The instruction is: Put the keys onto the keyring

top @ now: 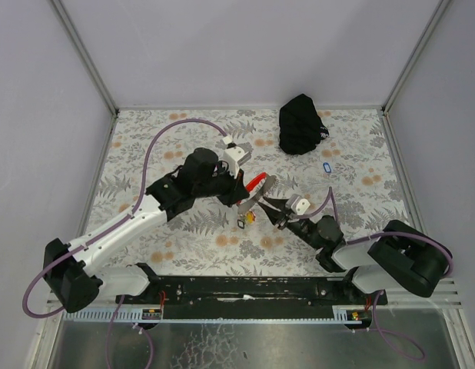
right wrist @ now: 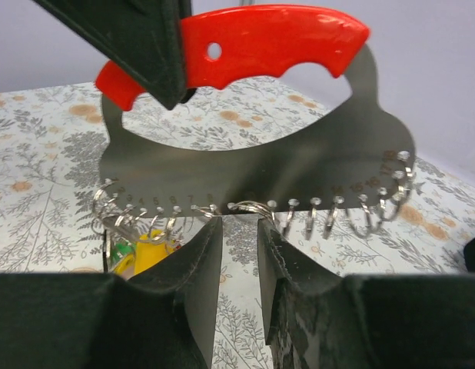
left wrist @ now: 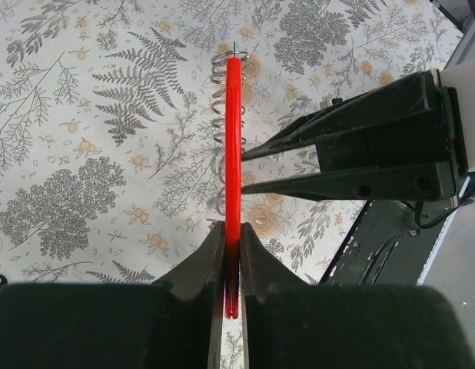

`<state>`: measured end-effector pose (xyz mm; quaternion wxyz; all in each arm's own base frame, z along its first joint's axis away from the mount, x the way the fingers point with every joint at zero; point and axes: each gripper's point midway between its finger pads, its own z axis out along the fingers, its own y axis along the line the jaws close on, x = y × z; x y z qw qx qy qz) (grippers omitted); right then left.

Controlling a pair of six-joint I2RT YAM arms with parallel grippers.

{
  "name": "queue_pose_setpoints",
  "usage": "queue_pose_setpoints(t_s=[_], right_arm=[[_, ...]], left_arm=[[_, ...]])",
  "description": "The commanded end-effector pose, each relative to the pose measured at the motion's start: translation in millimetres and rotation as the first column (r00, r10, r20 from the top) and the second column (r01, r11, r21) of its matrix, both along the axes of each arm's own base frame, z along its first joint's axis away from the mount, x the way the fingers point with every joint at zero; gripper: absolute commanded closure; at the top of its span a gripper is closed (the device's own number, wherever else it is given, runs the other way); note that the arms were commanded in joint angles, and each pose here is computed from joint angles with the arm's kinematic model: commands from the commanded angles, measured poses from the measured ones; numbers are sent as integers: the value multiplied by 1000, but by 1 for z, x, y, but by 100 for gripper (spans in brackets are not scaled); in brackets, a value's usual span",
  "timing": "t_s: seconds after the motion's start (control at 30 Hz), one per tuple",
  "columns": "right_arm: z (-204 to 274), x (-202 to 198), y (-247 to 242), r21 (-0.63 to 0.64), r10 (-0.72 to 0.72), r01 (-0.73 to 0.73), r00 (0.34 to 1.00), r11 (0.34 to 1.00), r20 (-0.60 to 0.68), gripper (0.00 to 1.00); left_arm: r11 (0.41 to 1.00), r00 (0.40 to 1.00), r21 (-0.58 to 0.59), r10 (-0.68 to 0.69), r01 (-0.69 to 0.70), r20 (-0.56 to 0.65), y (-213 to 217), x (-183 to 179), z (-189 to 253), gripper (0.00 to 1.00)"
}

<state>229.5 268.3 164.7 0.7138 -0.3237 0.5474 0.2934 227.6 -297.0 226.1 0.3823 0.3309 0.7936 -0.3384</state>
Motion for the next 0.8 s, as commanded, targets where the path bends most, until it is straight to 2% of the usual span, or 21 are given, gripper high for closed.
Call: queue_pose_setpoints(t_s=[0.0, 0.5, 0.77], right_arm=[[34, 8, -12, 120, -84, 78, 995, 990, 51, 68], [23, -11, 14, 25, 93, -95, 995, 995, 43, 68], [23, -14, 9, 44, 84, -86, 995, 995, 47, 68]], left_arm=[[999, 999, -35, 5, -3, 46, 0, -3, 21, 100], [1000, 998, -25, 19, -18, 52, 1, -3, 22, 100], [999, 998, -25, 32, -30, 55, 2, -2, 23, 100]])
